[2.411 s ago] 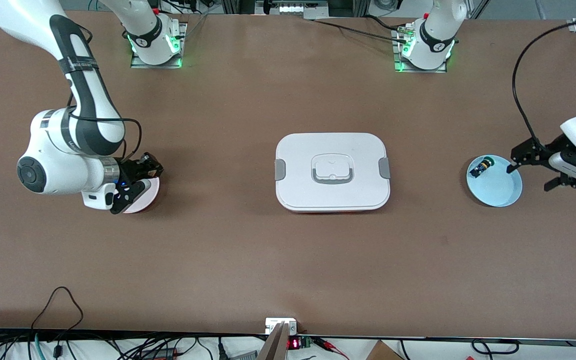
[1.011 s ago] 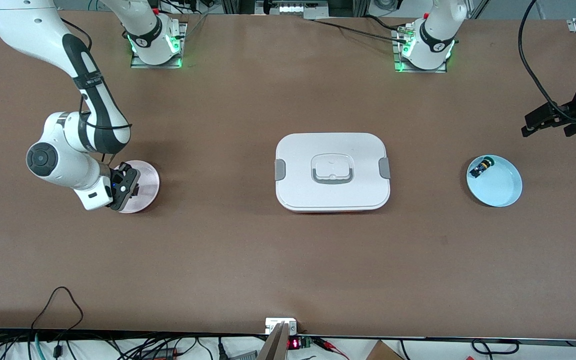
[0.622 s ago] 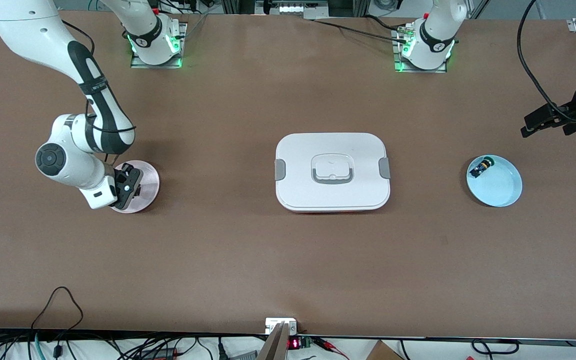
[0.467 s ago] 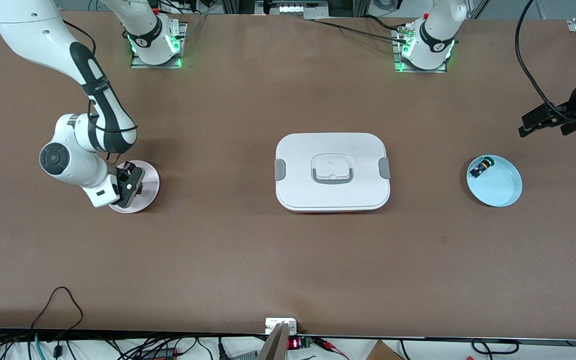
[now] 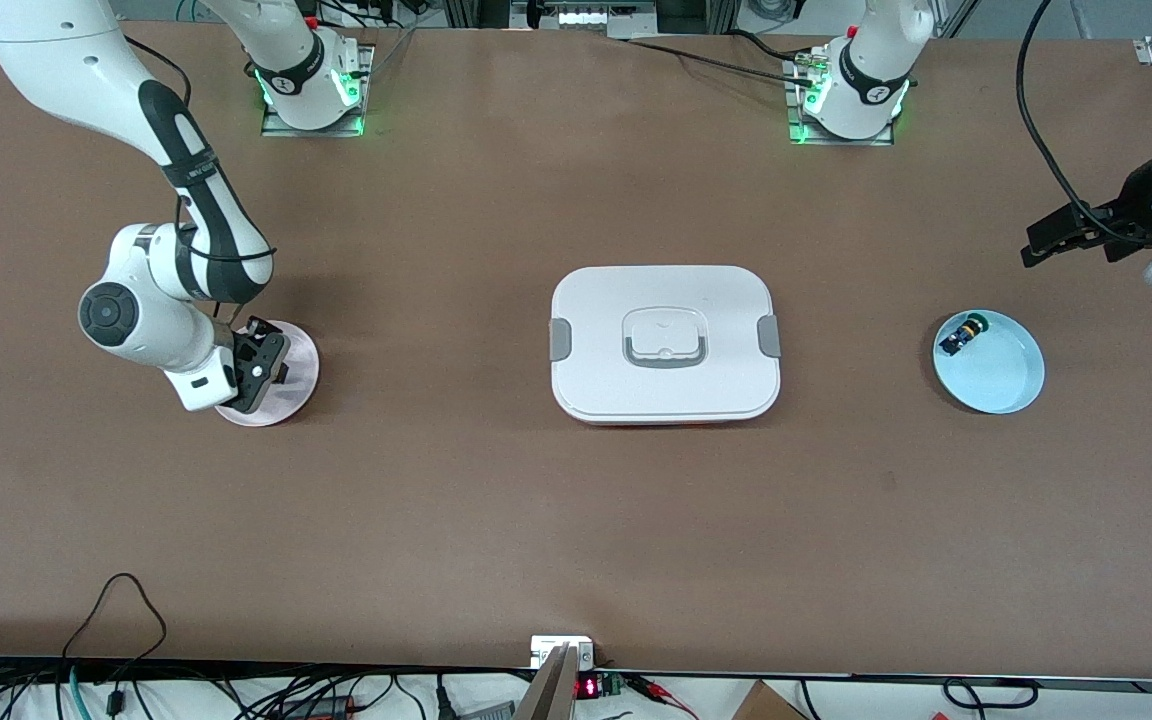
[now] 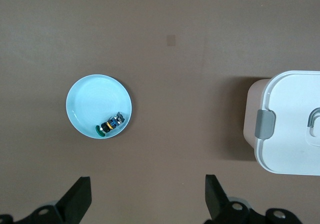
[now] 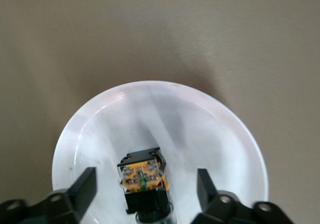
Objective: Transfer orange switch to right arm and place
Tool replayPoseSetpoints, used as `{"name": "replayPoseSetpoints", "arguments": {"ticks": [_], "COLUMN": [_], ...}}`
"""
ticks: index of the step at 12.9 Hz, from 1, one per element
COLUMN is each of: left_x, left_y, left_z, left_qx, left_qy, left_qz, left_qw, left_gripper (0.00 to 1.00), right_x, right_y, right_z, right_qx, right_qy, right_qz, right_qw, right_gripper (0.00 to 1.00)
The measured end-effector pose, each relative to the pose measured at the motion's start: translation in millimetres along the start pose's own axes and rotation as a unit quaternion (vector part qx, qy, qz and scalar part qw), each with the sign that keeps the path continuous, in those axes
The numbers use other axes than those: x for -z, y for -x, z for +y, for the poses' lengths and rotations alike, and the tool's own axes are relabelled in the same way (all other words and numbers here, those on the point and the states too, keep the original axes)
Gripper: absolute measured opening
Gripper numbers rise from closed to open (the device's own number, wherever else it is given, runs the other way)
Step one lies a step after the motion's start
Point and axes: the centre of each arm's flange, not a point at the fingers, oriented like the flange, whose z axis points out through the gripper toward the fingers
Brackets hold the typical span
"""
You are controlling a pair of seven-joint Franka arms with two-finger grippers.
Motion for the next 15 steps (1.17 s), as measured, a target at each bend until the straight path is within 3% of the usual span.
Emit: {"name": "replayPoseSetpoints", "arguments": {"ticks": [3,6,8,11,12,15], "left_x": [0,0,0,0,0,0], "left_y": [0,0,0,-1,-1,-1], "left_z": [-2,-2,-3,-3,-3,-3], "left_qx": [0.004,0.006,0.005,0.005,0.005,0.005], "left_qy": [-0.005,-0.008,-0.009,-0.009,-0.009,-0.009], "left_qz": [0.000,0.000,0.001,0.002,0.002,0.002], "left_qw": [1.000,1.000,1.000,1.000,1.000,1.000], "left_gripper": [1.00,1.00,1.00,1.00,1.00,1.00], "right_x": [50,88,106,133,146,205], "right_y": [-6,-12,-16,-17,-16,-8], "right_z": [7,13,12,10,9,6], "right_qx": [-0.080,-0.186,-0.254,-0.332,-0.359,-0.457], "right_qy": [0.016,-0.011,-0.049,-0.085,-0.096,-0.119], "right_qz": [0.011,0.024,0.029,0.006,-0.005,-0.040], "right_qw": [0.997,0.982,0.965,0.940,0.928,0.881], "right_gripper": [1.00,1.00,1.00,1.00,1.00,1.00]}}
